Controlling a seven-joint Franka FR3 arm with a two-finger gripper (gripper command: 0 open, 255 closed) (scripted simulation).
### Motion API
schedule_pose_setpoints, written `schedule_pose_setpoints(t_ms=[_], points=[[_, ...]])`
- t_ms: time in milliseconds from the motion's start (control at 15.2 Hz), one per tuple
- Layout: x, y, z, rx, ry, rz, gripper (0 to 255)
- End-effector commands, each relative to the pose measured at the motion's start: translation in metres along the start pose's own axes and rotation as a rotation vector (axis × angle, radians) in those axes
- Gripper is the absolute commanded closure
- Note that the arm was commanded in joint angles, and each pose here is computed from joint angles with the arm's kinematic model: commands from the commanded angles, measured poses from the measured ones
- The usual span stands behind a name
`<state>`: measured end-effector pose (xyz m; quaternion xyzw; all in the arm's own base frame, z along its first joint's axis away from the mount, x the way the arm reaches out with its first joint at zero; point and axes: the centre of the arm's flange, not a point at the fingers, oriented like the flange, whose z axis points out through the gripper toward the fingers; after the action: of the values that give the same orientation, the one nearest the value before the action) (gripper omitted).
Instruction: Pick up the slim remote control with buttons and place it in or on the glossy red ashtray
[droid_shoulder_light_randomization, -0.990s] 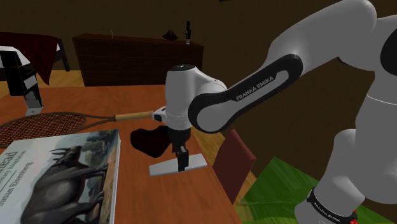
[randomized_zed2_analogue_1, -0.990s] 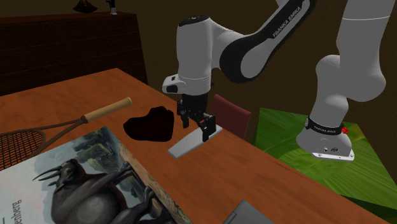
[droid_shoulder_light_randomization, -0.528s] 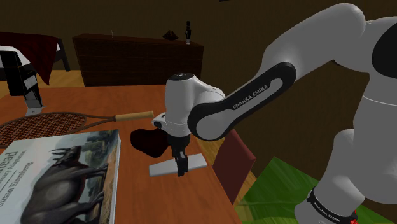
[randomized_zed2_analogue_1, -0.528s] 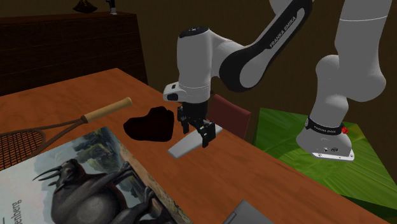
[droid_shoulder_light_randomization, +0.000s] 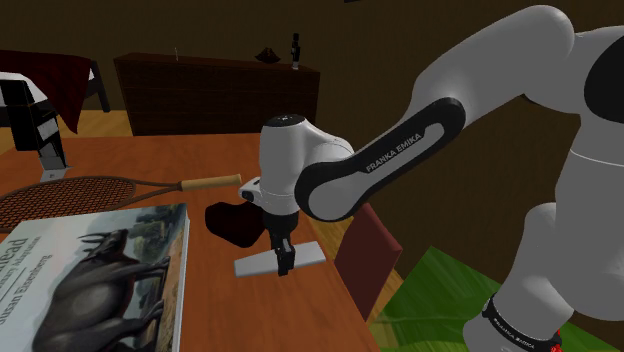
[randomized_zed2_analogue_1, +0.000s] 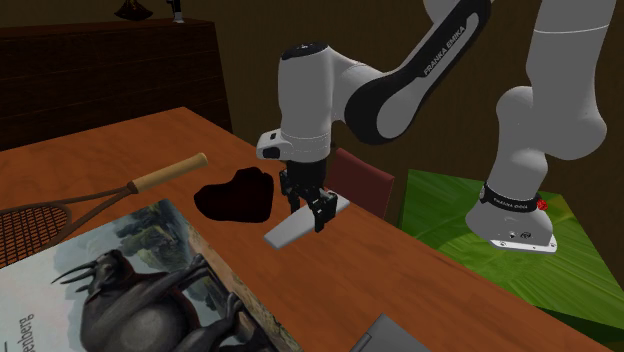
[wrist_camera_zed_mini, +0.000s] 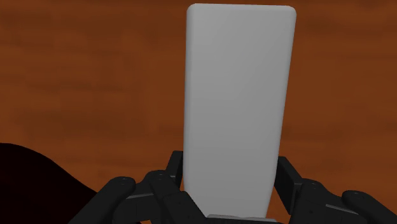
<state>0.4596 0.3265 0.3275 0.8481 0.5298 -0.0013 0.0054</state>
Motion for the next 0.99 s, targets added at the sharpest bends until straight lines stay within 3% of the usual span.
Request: schedule_pose_setpoints(t_ms=[0, 396, 924], points=[[0.0, 0.0, 0.0, 0.0, 0.0, 0.0, 255], [0.0, 0.0, 0.0, 0.0, 0.0, 0.0, 255], [0.0, 0.0, -0.042, 0.0, 0.0, 0.0, 255]])
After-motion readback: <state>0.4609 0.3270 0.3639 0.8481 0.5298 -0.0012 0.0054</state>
